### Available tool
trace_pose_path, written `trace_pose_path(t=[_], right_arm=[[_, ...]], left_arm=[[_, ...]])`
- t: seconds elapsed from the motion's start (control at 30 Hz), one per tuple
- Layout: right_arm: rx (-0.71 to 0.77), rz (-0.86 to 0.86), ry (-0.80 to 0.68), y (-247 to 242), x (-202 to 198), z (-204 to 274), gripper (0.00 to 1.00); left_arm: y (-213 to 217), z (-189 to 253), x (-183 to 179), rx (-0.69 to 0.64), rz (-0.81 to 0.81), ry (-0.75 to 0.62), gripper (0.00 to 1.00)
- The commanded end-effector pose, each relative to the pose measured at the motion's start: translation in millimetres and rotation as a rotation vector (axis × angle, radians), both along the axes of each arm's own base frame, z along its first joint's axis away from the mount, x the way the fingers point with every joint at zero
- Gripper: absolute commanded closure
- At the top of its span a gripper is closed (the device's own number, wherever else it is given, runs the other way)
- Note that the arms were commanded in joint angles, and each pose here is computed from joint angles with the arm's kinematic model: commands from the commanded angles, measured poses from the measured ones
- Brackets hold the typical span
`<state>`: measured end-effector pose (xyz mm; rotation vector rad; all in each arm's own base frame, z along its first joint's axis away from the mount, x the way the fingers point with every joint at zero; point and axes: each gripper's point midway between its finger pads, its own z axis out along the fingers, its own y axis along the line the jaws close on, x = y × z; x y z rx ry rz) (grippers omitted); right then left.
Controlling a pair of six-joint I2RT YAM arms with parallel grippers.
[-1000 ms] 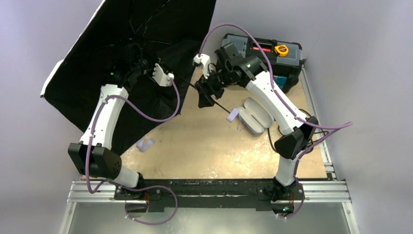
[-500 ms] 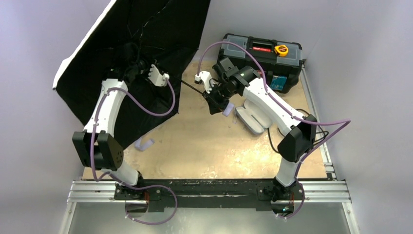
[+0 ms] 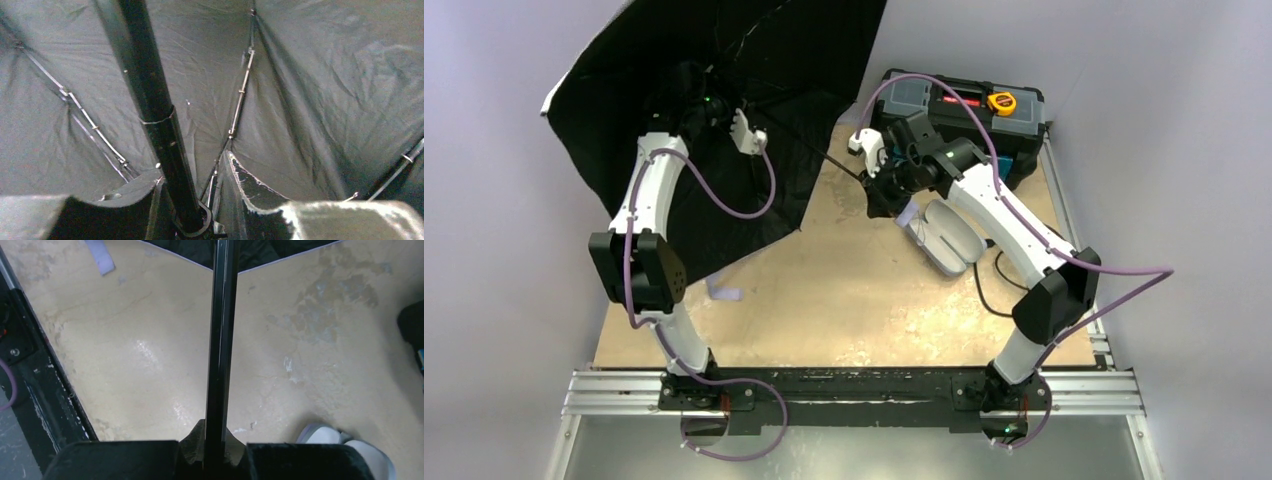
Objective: Open the umbrella
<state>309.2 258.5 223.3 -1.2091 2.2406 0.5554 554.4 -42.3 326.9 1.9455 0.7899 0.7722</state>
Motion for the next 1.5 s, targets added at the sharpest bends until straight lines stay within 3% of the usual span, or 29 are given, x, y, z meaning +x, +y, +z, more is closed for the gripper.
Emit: trace_pose_path(t=[0.0,0.23,0.4,0.63,0.7,0.8,1.0,1.23,1.37,1.47], right_arm=[[-0.047,0.012,0.134,-70,-78,37,1.0],[-0.088,0.043,0.129,-84,-94,27,1.0],[-0.055,0.074,0.135,-83,-106,28,1.0],[-0.028,0.106,0.107,-78,-104,37,1.0],[0.021,0.108,0.083,-66,-94,53,1.0],[0.123,0.132,0.082,-41,-80,70,1.0],[0.286,0.18,0.087,-4,-60,98,1.0],[0.368,0.184,0.112,15,-49,105,1.0],[0.446,0.174,0.09,26,-42,119,1.0],[0.511,0.18,0.086,32,-41,129,1.0]], left_arm=[[232,104,16,0.241,0.667,-0.371,0.73],[269,142,26,0.235,0.792,-0.439,0.77],[301,141,21,0.274,0.888,-0.425,0.83],[307,140,16,0.253,0.893,-0.452,0.78],[279,139,16,0.199,0.794,-0.476,0.64],[207,131,3,0.072,0.587,-0.454,0.52],[52,106,-40,-0.106,0.187,-0.379,0.42],[-52,133,-100,-0.262,-0.1,-0.403,0.31],[-86,129,-161,-0.308,-0.304,-0.185,0.31],[-104,100,-203,-0.306,-0.402,0.011,0.31]])
